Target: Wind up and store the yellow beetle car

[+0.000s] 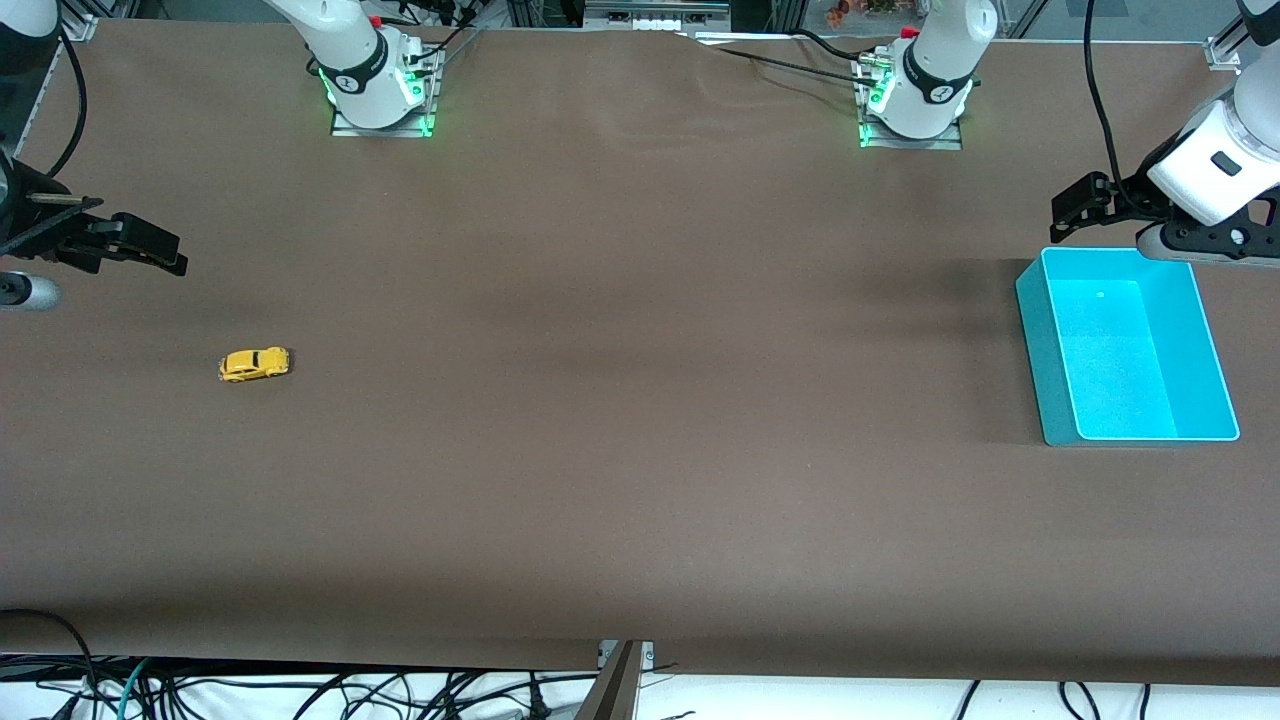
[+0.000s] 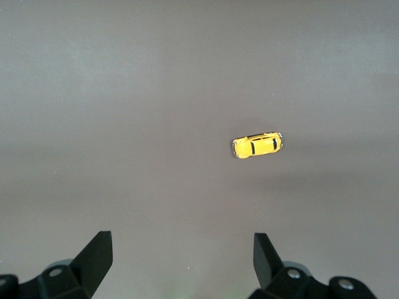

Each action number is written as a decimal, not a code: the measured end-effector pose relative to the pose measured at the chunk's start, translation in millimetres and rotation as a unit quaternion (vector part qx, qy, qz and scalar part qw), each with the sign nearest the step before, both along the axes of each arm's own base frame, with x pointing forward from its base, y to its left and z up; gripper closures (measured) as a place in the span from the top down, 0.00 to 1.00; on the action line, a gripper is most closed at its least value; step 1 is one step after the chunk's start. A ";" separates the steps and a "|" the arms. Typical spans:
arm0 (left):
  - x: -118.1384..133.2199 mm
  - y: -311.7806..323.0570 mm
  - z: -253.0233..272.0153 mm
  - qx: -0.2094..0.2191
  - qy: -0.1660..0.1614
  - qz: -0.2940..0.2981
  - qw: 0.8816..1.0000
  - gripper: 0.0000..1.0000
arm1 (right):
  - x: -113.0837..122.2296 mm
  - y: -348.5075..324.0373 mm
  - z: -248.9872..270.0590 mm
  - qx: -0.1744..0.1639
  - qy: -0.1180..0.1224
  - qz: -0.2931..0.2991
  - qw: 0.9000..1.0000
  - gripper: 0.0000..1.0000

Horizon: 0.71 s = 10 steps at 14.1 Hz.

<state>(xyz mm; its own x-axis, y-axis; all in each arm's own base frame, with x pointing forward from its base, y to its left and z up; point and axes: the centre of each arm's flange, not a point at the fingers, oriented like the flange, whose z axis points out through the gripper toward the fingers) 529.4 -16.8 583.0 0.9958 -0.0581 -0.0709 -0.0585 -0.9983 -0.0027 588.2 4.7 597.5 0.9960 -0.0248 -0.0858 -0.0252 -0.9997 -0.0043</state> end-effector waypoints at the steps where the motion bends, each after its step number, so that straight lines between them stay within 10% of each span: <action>1: 0.0 3.3 -0.1 0.000 0.000 0.003 1.000 1.00 | 0.0 0.0 0.0 0.000 0.000 0.000 1.000 1.00; 10: 0.1 12.0 -0.1 0.000 0.001 0.011 1.000 1.00 | 0.2 -0.2 -0.3 0.000 0.000 0.004 1.000 1.00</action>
